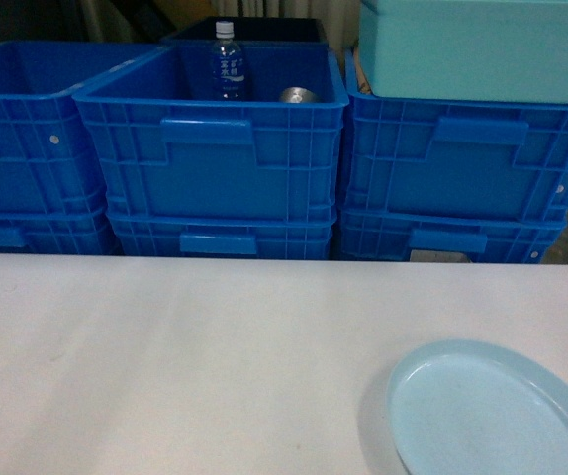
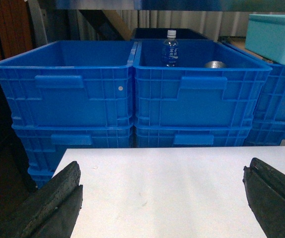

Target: Place blue tray on left shelf second layer neatly

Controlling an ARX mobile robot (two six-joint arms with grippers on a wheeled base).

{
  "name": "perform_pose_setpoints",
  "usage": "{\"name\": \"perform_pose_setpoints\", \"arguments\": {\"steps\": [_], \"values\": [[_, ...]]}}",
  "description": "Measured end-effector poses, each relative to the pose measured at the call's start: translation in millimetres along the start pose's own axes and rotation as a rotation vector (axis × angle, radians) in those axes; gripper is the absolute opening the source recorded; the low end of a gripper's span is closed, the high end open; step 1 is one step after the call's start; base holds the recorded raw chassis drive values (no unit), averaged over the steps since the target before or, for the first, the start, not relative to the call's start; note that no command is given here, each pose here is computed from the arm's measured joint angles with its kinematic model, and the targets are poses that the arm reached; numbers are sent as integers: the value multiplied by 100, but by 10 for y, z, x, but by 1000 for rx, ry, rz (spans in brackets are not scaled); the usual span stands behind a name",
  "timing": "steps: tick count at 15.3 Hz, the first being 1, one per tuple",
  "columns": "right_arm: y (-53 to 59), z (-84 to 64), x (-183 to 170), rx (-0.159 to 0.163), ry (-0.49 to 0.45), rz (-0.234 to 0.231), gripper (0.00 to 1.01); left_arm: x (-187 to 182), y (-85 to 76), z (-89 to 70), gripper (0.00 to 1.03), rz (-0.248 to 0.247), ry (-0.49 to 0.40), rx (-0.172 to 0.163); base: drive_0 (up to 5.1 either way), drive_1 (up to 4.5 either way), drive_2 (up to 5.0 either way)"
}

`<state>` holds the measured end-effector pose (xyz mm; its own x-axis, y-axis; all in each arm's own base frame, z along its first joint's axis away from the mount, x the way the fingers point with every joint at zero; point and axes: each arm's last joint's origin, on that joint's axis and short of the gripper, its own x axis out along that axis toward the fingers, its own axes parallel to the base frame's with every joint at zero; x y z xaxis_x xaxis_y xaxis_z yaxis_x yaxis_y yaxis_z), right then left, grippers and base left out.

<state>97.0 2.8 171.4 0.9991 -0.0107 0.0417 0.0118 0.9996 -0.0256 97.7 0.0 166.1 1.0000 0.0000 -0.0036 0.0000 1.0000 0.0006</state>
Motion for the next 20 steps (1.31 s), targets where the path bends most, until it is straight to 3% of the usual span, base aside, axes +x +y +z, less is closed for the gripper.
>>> {"name": "perform_pose_setpoints", "arguments": {"steps": [7, 8, 9, 10, 11, 12, 13, 14, 15, 17, 20], "values": [[0, 16, 15, 2, -12, 7, 98, 0, 0, 0, 98, 0, 0, 0, 0, 0, 0], [-9, 39, 60, 12, -22, 36, 98, 0, 0, 0, 98, 0, 0, 0, 0, 0, 0], [-78, 74, 196, 49, 32, 60, 98, 0, 0, 1, 98, 0, -1, 0, 0, 0, 0], [-161, 146, 327, 105, 67, 86, 98, 0, 0, 0, 98, 0, 0, 0, 0, 0, 0], [-322, 366, 614, 241, 120, 141, 98, 0, 0, 0, 98, 0, 0, 0, 0, 0, 0], [-459, 519, 961, 410, 202, 227, 98, 0, 0, 1, 98, 0, 0, 0, 0, 0, 0], [-527, 477, 1290, 562, 304, 290, 98, 0, 0, 0, 98, -1, 0, 0, 0, 0, 0], [-587, 266, 1520, 666, 413, 270, 98, 0, 0, 0, 98, 0, 0, 0, 0, 0, 0], [-615, 62, 1605, 703, 475, 232, 98, 0, 0, 0, 98, 0, 0, 0, 0, 0, 0], [-654, -272, 1660, 742, 552, 176, 98, 0, 0, 0, 98, 0, 0, 0, 0, 0, 0], [-636, -644, 1577, 762, 622, 182, 98, 0, 0, 0, 98, 0, 0, 0, 0, 0, 0]]}}
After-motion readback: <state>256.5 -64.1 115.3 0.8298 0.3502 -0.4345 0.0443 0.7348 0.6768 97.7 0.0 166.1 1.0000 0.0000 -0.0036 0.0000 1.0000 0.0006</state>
